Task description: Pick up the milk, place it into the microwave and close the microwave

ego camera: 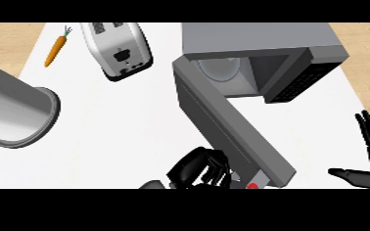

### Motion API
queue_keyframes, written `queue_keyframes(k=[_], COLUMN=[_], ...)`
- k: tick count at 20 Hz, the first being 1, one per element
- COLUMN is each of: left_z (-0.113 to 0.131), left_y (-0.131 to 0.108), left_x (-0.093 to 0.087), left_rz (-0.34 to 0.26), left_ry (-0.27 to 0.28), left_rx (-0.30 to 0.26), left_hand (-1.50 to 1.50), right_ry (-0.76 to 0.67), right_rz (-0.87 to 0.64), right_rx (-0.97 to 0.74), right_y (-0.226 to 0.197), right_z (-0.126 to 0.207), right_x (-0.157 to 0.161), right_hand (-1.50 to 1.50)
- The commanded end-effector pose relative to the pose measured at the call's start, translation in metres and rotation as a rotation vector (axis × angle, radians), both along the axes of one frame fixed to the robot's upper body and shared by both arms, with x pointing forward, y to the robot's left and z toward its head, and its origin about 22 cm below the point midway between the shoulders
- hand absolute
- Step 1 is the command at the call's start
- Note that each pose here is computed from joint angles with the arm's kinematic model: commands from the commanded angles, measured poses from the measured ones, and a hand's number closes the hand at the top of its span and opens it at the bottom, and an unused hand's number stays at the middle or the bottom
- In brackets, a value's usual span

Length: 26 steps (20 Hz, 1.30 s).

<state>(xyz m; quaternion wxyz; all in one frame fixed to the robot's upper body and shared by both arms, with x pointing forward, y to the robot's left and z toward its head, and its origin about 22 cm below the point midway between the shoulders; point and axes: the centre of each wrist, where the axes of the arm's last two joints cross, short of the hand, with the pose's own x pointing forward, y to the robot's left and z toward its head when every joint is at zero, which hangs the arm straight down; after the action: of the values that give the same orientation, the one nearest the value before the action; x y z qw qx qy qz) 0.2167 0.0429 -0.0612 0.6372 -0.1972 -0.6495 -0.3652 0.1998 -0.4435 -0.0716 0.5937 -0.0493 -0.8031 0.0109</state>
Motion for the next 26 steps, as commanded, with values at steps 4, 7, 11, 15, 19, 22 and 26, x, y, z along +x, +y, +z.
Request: queue_keyframes(k=[4,7,11,15,19,22,26], left_z=[0.02,0.024,0.037,0.059,0.075,0.09,0.106], left_y=[-0.029,-0.033,-0.039,-0.044,-0.05,-0.053,-0.057], left_x=[0.007,0.013,0.029,0.055,0.068,0.085,0.1], left_rz=[0.037,0.065,0.104,0.158,0.19,0.225,0.246], left_ry=[-0.054,-0.058,-0.079,-0.137,-0.218,-0.242,-0.262], left_rx=[-0.078,-0.068,-0.074,-0.087,-0.129,-0.14,-0.144], left_hand=[-1.5,-1.5,1.5,1.5,1.5,1.5,1.5], right_ry=[-0.108,-0.129,-0.127,-0.134,-0.141,-0.153,-0.209], right_rz=[0.159,0.172,0.215,0.274,0.306,0.35,0.34], right_rx=[0.091,0.086,0.071,0.063,0.052,0.031,0.043], right_y=[0.016,0.018,0.025,0.032,0.042,0.037,0.041], right_z=[0.013,0.027,0.038,0.051,0.065,0.077,0.093], right_x=[0.019,0.032,0.042,0.055,0.07,0.071,0.085], right_hand=[-1.5,-1.5,-1.5,-1.5,-1.5,-1.5,-1.5])
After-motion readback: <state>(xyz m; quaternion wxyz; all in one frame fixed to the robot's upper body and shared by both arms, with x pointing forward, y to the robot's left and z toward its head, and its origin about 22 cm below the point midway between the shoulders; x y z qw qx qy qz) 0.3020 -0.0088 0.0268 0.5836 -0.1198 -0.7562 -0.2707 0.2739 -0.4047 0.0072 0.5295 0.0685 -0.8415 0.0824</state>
